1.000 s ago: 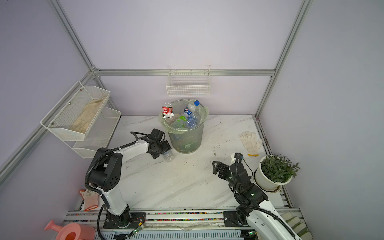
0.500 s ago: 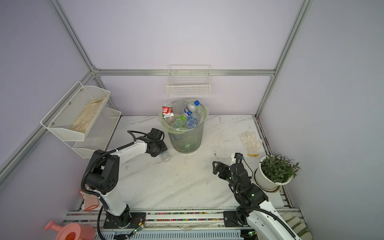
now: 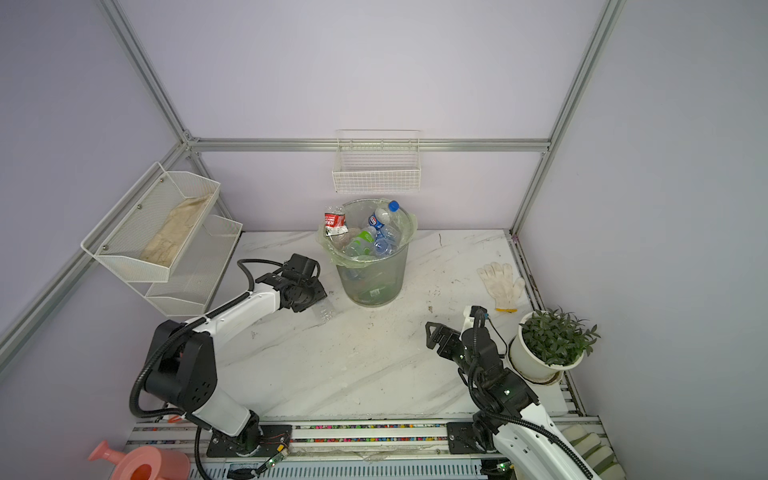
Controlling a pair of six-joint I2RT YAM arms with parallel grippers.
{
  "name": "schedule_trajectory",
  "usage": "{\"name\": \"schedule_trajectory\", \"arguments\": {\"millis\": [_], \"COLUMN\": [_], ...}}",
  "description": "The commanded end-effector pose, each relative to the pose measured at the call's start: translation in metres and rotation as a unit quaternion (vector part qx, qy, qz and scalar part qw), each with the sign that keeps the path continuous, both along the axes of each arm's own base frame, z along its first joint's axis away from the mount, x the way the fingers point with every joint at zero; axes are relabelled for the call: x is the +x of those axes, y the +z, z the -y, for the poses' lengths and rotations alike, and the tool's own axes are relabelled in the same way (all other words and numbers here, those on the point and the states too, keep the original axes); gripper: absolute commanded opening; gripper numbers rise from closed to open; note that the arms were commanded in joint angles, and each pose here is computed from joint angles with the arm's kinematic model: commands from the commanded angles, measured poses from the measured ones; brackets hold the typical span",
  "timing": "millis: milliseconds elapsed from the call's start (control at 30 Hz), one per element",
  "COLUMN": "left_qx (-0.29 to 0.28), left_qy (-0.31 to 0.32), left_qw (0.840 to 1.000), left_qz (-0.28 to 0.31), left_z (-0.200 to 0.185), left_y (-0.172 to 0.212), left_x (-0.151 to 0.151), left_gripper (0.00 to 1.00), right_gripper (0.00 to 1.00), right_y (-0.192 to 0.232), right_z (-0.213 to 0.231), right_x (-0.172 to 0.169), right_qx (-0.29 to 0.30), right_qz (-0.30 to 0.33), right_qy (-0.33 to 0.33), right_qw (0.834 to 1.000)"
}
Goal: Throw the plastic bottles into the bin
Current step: 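Close the left gripper on the blue-labelled water bottle, then lift the water bottle with the left gripper and carry it over the bin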
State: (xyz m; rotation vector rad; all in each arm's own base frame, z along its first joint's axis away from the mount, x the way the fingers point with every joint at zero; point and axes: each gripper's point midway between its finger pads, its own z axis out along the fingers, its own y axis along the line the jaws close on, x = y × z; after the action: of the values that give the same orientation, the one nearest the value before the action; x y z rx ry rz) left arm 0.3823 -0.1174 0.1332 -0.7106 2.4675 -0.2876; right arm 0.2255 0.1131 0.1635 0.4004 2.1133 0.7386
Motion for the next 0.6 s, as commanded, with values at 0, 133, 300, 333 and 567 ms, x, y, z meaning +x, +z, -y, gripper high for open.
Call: {"name": "schedule_trajectory", "arguments": {"millis": [0, 133, 300, 333, 567], "left_qx": [-0.006, -0.027, -0.050, -0.055, -0.065], "left_qy": [0.002, 0.015, 0.021, 0.019, -0.096], "left_qw": [0.997, 0.984, 0.952, 0.941, 0.815], "left_qz": [0.081, 0.177, 0.303, 0.333, 0.568], "left_z": [-0.005, -0.016, -0.030, -0.032, -0.012], "left_y": [0.062, 0.136, 0.224, 0.244, 0.387], "left_x": [0.000, -0.012, -0.038, -0.044, -0.113], "left_gripper": [0.23, 0.20, 0.19, 0.18, 0.22], "right_gripper": [0.97, 0.97, 0.97, 0.97, 0.97], "right_y": [-0.008, -0.008, -0.008, -0.007, -0.007], "right_z": [0.003, 0.003, 0.002, 0.002, 0.002], "right_x": [-0.002, -0.002, -0.003, -0.003, -0.003], "right_qx": [-0.002, -0.001, 0.003, 0.003, 0.005], "right_qz": [-0.014, -0.013, -0.012, -0.011, -0.010], "right_qy": [-0.008, -0.007, -0.006, -0.005, -0.006], "right_qw": [1.000, 1.000, 1.000, 1.000, 1.000]}}
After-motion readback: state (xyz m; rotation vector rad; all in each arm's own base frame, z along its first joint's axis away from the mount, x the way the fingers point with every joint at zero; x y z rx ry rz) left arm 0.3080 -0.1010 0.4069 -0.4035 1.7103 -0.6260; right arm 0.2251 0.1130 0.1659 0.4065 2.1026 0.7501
